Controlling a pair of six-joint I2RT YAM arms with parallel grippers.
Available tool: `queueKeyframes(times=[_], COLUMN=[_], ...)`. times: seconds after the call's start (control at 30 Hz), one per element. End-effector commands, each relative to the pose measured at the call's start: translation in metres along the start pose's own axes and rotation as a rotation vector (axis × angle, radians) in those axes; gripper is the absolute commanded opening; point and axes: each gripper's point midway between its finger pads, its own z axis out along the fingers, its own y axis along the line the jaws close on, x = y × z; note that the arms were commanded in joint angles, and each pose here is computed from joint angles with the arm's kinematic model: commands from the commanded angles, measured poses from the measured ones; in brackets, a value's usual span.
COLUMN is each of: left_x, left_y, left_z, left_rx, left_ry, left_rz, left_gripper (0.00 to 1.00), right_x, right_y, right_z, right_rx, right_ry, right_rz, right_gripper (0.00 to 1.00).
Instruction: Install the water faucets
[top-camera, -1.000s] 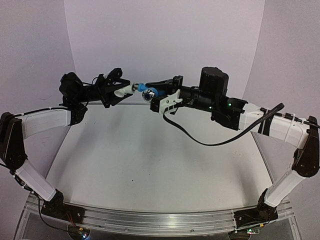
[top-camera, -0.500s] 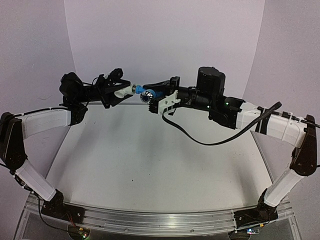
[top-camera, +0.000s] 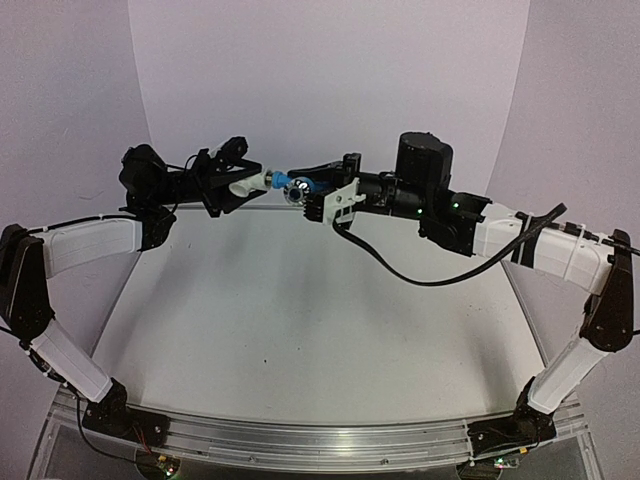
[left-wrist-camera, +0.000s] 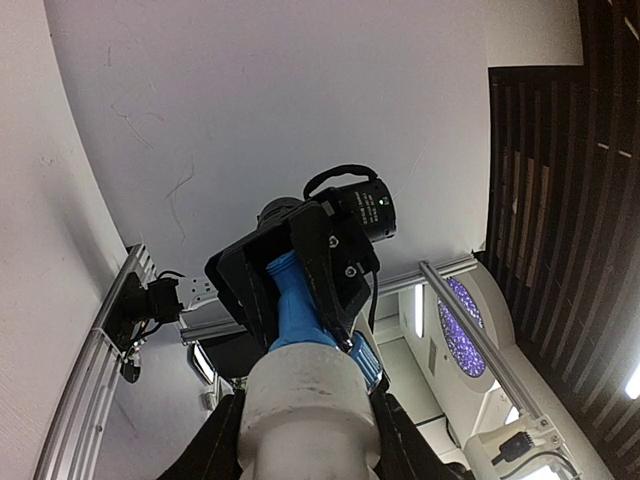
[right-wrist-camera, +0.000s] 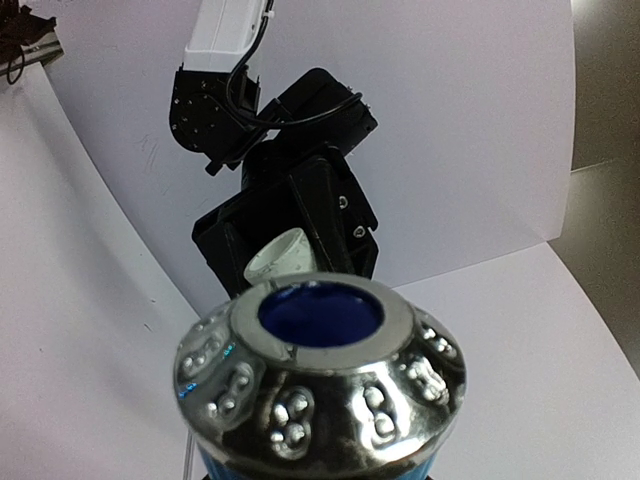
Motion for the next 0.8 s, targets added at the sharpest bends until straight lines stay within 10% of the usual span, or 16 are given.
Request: queueKeyframes(times=[0.0,0.77], left_x=[0.023,0.027], left_y=[-0.038,-0.039], left_z=[0.013,0.017], left_rx=[0.053,0.072], left_ry=[0.070,0.048], left_rz=[0.132,0.178], left_gripper=[0.00,0.00], right_x=[-0.020,-0.031], right_y=[-0.023,-0.027], right_z=[0.003,0.007], right_rx=[0.061,0.054], right_ry=[-0.079,-0.165], right_rz=[0.044,0.294], right_gripper=[0.00,0.00])
